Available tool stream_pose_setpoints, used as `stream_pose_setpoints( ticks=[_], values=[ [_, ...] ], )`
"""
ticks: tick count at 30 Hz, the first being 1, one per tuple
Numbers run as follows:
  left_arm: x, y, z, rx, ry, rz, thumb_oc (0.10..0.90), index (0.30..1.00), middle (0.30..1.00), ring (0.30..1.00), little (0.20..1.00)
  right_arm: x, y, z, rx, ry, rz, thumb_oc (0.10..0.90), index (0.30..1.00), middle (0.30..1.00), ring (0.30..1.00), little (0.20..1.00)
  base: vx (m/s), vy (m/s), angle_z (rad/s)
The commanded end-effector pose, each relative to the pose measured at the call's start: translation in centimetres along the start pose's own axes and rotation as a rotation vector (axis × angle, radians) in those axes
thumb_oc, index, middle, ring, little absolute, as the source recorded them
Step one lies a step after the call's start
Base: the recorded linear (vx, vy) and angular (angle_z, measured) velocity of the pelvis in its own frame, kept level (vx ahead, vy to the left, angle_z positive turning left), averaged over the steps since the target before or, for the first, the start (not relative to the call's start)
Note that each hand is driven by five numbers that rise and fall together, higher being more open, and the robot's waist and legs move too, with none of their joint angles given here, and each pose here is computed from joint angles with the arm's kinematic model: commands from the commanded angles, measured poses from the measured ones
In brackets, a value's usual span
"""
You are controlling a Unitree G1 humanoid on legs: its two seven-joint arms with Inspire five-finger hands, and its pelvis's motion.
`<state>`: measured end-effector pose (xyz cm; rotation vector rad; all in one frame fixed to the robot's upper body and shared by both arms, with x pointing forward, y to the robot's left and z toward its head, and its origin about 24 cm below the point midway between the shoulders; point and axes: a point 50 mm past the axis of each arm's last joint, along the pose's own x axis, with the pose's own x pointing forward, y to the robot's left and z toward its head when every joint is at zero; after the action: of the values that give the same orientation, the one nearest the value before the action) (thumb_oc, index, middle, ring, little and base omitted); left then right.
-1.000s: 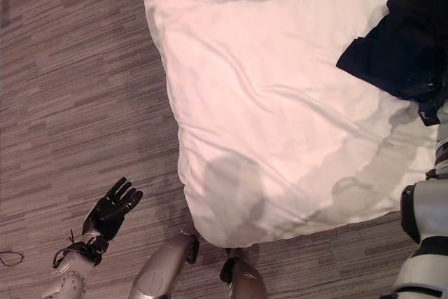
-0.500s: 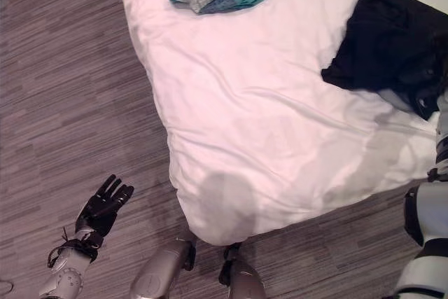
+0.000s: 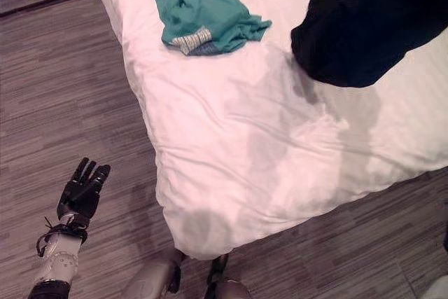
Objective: Pick up bed clothes into laundry basket.
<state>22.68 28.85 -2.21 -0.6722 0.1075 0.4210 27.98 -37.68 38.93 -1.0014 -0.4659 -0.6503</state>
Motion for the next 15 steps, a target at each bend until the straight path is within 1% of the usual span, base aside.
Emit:
stream_pose_setpoints(
  ticks=[1,4,5,7,15],
  values=[
    [-0.7,1.5,3.9,0.142,-0.163,0.019,0.8,0.9,0.9,0.9,0.9,-0.7,-4.0,2.0,0.005,-0.143,-0.165,0.4,0.3,0.3,0.3,0.3,0.06,0.056,-0.09],
    [-0.7,1.9,4.5,0.153,-0.184,0.044,0.8,0.9,0.9,0.9,0.9,-1.4,-4.1,1.4,0.043,-0.143,-0.181,0.4,0.3,0.3,0.3,0.3,0.04,0.046,-0.1],
    [-0.8,2.0,5.2,0.148,-0.223,0.061,0.8,0.9,0.9,0.9,0.9,-2.1,-3.7,1.1,0.088,-0.157,-0.191,0.4,0.3,0.3,0.3,0.3,0.02,0.045,-0.09],
    [-0.9,2.2,5.8,0.156,-0.25,0.074,0.8,0.9,0.9,0.9,0.9,-3.1,-3.7,0.1,0.107,-0.143,-0.214,0.4,0.3,0.3,0.3,0.3,0.03,0.061,-0.03],
    [-0.8,2.2,7.6,0.181,-0.313,0.095,0.8,0.9,0.9,0.9,0.9,-6.6,-3.9,-3.8,0.119,-0.044,-0.265,0.4,0.3,0.3,0.3,0.3,0.02,0.045,-0.09]
  ],
)
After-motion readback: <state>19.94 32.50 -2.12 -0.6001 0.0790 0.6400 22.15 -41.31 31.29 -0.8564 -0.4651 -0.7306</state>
